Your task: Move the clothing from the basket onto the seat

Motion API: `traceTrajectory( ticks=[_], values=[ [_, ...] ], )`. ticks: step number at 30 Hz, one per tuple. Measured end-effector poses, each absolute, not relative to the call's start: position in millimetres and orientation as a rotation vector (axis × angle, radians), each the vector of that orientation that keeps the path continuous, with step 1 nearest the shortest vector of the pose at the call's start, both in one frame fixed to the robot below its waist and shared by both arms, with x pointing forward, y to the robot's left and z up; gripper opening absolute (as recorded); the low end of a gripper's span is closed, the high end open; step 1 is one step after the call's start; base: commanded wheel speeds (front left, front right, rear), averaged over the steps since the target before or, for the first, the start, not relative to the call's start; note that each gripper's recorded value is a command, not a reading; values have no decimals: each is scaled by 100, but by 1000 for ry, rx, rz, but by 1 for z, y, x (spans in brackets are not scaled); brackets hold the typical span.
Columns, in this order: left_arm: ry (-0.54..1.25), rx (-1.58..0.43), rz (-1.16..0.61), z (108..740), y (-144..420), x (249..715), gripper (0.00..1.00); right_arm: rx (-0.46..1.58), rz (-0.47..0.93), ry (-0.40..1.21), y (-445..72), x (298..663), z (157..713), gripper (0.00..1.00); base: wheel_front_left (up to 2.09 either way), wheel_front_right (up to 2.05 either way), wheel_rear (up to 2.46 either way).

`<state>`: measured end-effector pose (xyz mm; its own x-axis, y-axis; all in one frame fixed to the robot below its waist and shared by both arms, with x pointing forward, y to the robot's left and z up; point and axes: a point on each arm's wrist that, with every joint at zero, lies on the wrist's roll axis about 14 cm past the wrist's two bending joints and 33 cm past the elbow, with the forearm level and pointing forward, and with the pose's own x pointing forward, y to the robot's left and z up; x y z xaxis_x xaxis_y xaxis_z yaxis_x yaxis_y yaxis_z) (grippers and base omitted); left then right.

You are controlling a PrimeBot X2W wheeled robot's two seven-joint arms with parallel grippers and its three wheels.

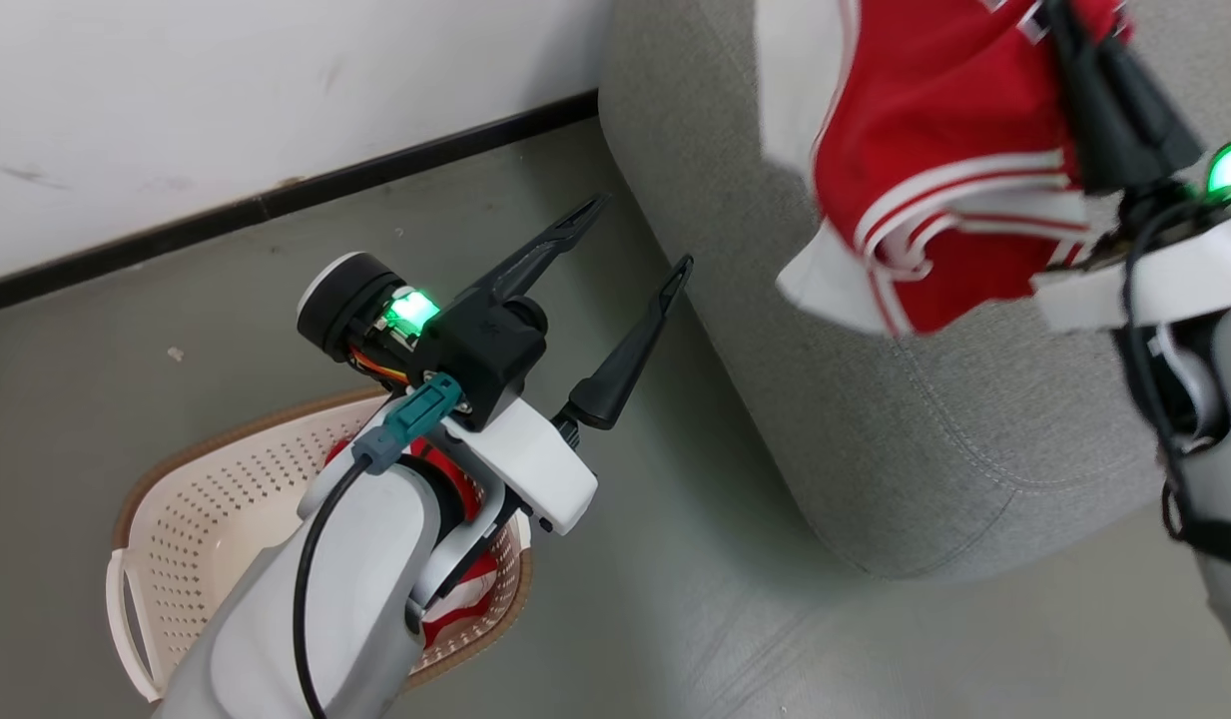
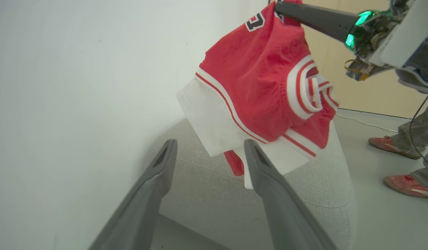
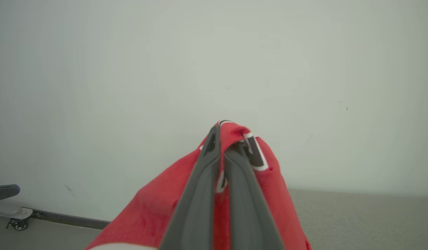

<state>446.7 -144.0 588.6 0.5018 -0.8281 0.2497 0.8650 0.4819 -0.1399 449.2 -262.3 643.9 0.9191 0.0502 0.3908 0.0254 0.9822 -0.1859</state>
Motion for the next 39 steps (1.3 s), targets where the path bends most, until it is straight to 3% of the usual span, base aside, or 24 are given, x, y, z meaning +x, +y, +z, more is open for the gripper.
traceTrajectory(
  ticks=[10, 28, 35, 39],
  values=[
    [-82, -254, -985, 555, -128, 464, 100, -118, -149, -353, -326, 498, 631, 0, 0, 0, 0],
    [7, -275, -936, 505, -108, 491, 100, -376, -171, -390, -357, 599, 681, 0, 0, 0, 0],
    [36, -287, -919, 487, -103, 503, 100, -433, -222, -338, -379, 622, 661, 0, 0, 0, 0],
    [48, -286, -906, 475, -99, 510, 100, -432, -252, -240, -393, 632, 619, 0, 0, 0, 0]
  ],
)
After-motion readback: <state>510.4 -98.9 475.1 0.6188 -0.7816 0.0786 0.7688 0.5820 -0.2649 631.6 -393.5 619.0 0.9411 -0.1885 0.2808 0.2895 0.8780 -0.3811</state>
